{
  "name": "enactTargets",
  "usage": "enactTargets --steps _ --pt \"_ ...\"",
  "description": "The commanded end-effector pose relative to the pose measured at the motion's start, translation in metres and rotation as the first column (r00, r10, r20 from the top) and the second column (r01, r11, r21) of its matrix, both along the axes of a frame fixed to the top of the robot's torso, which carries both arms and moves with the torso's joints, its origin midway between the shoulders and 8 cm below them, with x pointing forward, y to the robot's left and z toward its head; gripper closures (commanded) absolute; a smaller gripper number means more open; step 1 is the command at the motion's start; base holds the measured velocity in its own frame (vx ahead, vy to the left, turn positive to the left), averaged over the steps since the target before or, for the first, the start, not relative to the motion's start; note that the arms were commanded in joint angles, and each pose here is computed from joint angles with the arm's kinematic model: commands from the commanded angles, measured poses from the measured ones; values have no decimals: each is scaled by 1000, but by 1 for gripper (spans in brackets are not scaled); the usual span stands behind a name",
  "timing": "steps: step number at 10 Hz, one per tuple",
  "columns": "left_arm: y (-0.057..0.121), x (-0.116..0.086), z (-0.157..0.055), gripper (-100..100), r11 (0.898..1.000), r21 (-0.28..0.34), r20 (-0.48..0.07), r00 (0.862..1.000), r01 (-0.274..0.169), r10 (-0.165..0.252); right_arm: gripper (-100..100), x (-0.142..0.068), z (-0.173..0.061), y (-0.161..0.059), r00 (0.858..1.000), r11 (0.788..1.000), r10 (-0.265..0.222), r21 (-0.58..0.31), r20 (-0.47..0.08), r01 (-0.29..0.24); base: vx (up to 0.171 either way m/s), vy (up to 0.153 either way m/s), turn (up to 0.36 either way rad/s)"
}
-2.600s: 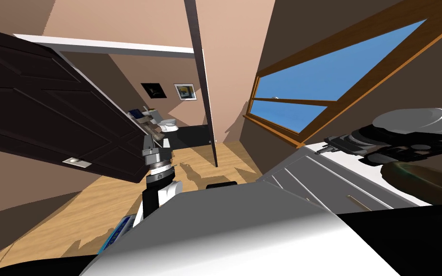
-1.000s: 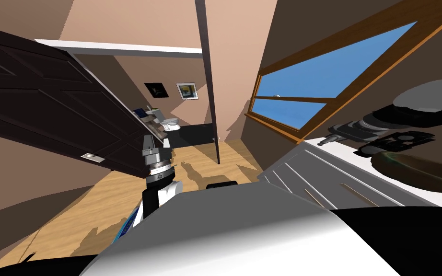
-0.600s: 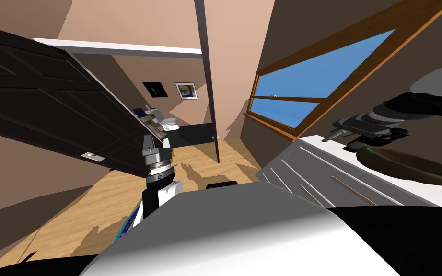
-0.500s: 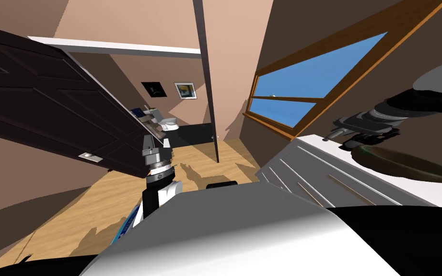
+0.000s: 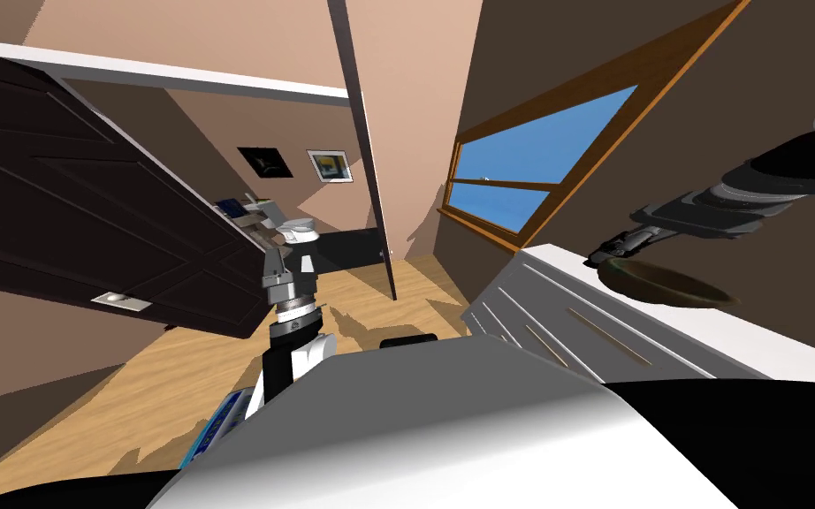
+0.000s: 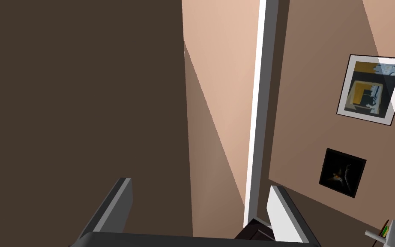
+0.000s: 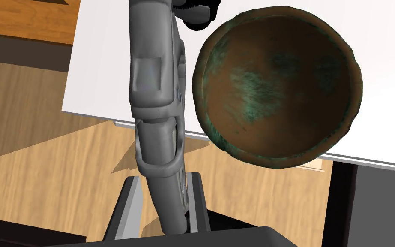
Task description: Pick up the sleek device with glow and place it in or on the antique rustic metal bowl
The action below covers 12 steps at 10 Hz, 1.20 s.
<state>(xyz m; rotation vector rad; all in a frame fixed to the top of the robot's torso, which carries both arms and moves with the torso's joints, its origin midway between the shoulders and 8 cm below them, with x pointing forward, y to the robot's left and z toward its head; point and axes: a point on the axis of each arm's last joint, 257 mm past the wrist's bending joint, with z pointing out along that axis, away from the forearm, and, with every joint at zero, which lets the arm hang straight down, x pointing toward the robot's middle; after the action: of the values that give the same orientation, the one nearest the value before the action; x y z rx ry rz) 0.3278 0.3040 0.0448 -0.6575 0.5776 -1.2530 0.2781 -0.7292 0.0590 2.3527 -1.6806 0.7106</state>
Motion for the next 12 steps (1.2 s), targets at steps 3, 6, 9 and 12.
enactTargets --steps 3,6,9,12 --pt "0 0 0 0 1000 0 0 1000 0 0 100 -10 18 12 998 998 -66 21 -14 66 9 -171 -142" --pt "0 0 0 0 1000 0 0 1000 0 0 100 -13 23 14 997 997 -80 23 -19 80 6 -103 -75" --pt "0 0 0 0 1000 0 0 1000 0 0 -100 -14 23 14 996 996 -84 23 -20 84 -1 -5 0" --pt "0 0 0 0 1000 0 0 1000 0 0 0 -14 23 14 996 996 -84 23 -20 84 0 0 0"
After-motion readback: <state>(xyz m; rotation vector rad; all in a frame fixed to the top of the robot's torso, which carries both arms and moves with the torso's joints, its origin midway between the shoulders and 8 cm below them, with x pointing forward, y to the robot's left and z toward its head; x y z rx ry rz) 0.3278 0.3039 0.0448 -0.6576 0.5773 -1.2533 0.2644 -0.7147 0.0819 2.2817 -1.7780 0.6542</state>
